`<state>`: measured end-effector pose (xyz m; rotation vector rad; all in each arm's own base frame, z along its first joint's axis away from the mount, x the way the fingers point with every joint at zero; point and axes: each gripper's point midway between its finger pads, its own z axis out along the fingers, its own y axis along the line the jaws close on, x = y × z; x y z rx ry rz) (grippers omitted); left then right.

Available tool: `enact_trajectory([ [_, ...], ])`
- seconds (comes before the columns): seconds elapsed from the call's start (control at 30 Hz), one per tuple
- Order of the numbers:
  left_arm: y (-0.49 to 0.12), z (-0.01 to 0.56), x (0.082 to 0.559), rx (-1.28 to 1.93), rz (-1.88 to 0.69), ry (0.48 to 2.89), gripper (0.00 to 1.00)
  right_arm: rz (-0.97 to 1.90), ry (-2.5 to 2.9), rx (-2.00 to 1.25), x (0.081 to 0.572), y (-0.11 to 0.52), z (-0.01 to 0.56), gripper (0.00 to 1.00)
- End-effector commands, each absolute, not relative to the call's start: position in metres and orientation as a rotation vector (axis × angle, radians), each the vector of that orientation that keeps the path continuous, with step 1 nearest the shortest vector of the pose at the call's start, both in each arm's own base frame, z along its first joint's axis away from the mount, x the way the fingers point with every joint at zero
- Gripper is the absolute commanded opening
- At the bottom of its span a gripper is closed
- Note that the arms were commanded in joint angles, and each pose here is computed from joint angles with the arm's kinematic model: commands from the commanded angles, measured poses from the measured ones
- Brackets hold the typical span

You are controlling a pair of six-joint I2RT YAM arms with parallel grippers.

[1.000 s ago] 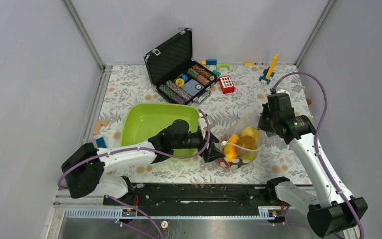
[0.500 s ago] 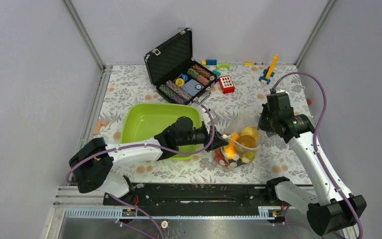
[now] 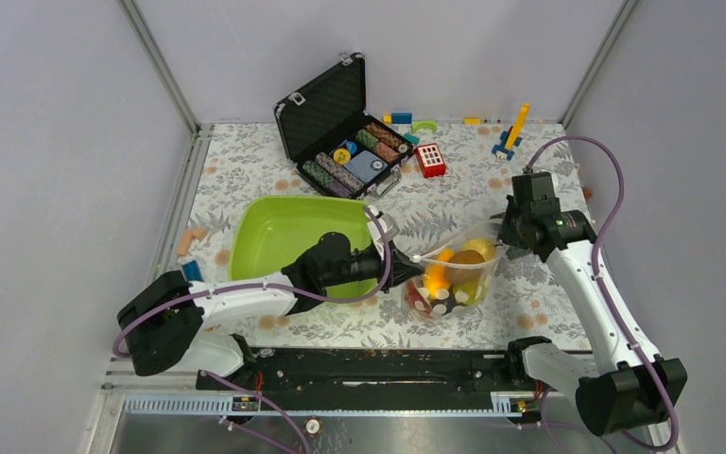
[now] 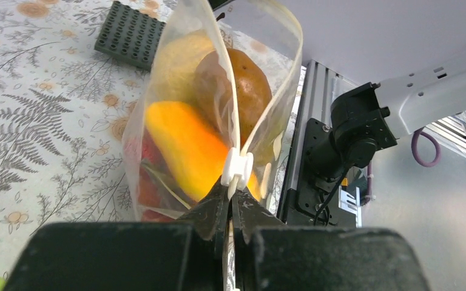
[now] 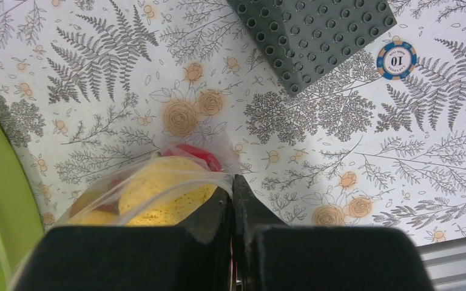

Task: Place the food in the zip-top bag and seal the zipper
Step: Zip the zipper food storage bag at the center of the board.

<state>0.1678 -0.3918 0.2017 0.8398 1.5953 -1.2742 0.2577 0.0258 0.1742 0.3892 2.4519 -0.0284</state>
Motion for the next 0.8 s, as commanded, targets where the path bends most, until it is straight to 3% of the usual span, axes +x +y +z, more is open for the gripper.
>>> enact_trajectory([
  [0.0, -0.383, 0.228, 0.176, 0.722, -1.259, 1.505, 0.00, -0.054, 2.444, 0.365, 0.260, 0.019, 0.183, 0.04],
  [0.1, -0.382, 0.226, 0.178, 0.721, -1.245, 1.513, 0.00, 0.152, 2.432, 0.172, 0.261, 0.048, 0.192, 0.15],
  [0.27, -0.381, 0.231, 0.174, 0.737, -1.260, 1.488, 0.00, 0.382, 2.234, -0.098, 0.258, 0.082, 0.225, 0.54],
  [0.4, -0.381, 0.233, 0.171, 0.748, -1.267, 1.481, 0.00, 0.432, 2.065, -0.181, 0.253, 0.090, 0.255, 0.70],
  [0.5, -0.382, 0.234, 0.169, 0.756, -1.276, 1.478, 0.00, 0.569, 1.952, -0.334, 0.242, 0.114, 0.278, 0.77],
  [0.77, -0.377, 0.244, 0.165, 0.771, -1.272, 1.446, 0.00, 0.953, 1.637, -0.852, 0.197, 0.188, 0.316, 0.83],
])
